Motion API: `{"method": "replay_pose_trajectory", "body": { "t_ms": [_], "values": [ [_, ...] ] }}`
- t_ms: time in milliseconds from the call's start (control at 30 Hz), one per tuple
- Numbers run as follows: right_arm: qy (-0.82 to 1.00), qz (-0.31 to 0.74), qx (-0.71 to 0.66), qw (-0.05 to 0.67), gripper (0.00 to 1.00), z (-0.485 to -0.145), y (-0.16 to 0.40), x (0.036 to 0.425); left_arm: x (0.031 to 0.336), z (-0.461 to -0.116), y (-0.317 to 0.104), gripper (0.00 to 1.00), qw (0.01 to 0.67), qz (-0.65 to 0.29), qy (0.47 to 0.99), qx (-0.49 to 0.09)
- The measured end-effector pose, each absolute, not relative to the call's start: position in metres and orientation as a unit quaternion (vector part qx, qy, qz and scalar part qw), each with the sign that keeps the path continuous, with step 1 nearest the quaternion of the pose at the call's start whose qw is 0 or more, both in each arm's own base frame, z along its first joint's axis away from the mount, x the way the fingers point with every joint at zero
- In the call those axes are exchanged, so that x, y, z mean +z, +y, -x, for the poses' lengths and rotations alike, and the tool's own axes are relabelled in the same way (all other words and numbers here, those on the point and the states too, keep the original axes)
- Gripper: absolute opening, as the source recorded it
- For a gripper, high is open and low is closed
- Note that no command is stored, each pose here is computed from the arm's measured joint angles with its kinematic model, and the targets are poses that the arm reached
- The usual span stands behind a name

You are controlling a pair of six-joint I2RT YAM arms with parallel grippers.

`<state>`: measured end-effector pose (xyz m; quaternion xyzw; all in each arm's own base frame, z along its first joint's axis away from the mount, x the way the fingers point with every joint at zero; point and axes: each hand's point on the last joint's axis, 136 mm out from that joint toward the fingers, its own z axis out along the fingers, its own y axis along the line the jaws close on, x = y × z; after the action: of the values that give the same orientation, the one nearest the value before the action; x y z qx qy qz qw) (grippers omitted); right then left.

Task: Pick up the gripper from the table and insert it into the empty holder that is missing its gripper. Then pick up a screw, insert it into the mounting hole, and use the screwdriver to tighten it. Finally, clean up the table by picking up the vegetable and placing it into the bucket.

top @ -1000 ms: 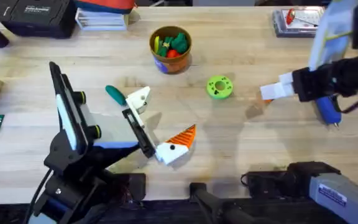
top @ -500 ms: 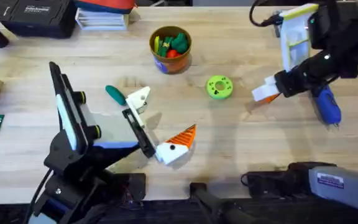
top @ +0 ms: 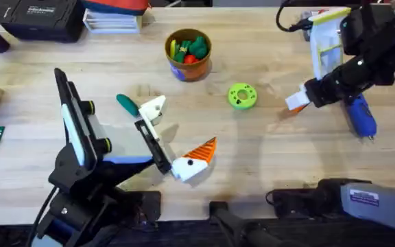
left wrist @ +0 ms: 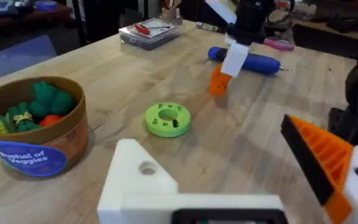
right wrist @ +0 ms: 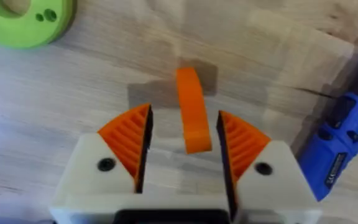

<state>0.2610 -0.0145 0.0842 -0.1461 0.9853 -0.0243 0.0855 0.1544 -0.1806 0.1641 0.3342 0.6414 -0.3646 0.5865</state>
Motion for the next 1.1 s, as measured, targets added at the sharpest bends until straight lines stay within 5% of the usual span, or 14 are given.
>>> {"method": "replay_pose_trajectory", "body": {
  "t_ms": [167,367,700,800,833,900,1100],
  "values": [
    [0.986,0.14,-0.026,0.09,0.49,-0.263,-0.018,0.085,0.164,-0.154,-0.181,0.986,0.586,-0.334,0.642,-0.365],
    [0.985,0.14,-0.026,0.092,0.024,-0.264,-0.018,0.085,0.164,-0.154,-0.181,0.985,0.587,-0.334,0.641,-0.365],
    [0.983,0.138,-0.018,0.123,0.008,-0.257,-0.013,0.11,0.164,-0.154,-0.181,0.985,0.586,-0.334,0.641,-0.365],
    [0.973,0.129,-0.023,0.188,0.008,-0.253,-0.01,0.147,0.164,-0.154,-0.181,0.986,0.587,-0.334,0.641,-0.365],
    [0.955,0.119,-0.029,0.271,0.008,-0.239,-0.007,0.189,0.164,-0.154,-0.181,0.986,0.586,-0.334,0.641,-0.365],
    [0.938,0.116,-0.019,0.327,0.008,-0.229,0.0,0.214,0.164,-0.154,-0.181,0.986,0.586,-0.334,0.641,-0.365],
    [0.885,0.107,0.093,0.444,0.008,-0.201,0.04,0.247,0.164,-0.154,-0.181,0.986,0.586,-0.334,0.641,-0.365]
  ]
}}
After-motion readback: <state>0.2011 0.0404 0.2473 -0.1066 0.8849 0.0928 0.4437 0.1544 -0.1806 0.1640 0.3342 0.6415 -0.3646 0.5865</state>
